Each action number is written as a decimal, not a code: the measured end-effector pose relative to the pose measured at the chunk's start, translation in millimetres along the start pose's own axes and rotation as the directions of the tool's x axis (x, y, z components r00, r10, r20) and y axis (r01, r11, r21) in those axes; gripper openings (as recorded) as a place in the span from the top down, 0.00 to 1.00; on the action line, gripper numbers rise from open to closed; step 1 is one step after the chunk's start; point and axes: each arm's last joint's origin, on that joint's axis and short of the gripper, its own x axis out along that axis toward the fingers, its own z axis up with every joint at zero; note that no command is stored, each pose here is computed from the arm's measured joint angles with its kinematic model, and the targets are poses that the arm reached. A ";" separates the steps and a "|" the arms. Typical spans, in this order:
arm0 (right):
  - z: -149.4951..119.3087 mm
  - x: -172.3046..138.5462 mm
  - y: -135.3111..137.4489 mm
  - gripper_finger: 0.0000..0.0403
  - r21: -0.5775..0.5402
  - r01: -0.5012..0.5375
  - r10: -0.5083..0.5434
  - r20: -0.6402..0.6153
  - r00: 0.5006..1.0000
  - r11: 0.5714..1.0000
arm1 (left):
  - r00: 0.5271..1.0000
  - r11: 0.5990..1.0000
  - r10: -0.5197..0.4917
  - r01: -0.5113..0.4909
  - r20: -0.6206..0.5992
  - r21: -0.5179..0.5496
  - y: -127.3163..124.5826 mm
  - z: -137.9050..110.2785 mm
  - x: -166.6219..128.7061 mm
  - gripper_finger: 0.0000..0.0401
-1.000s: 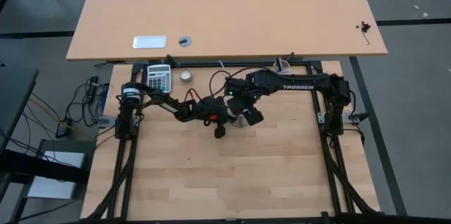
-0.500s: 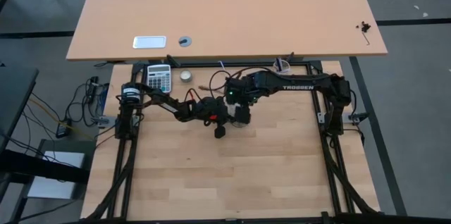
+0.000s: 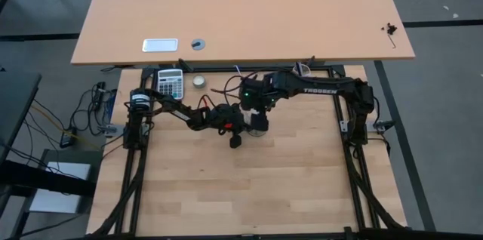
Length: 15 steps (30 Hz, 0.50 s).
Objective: Screw lightbulb
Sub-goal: Insert the lightbulb into the lamp
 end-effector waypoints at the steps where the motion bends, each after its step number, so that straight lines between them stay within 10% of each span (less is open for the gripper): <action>1: 0.0 -2.8 0.2 0.33 -0.052 0.000 0.000 -0.003 1.000 0.999 | 1.000 1.000 0.000 0.000 0.000 0.000 0.0 -0.1 0.0 0.99; 5: -1.5 -4.4 5.9 0.32 -0.250 0.035 -0.042 -0.019 0.999 0.968 | 1.000 1.000 0.000 0.000 0.000 0.000 -0.1 -0.1 0.0 0.99; 15: -2.6 -4.7 35.4 0.22 -0.344 0.092 -0.098 0.000 0.995 0.934 | 1.000 1.000 0.000 0.000 0.000 0.000 0.0 0.0 0.0 0.99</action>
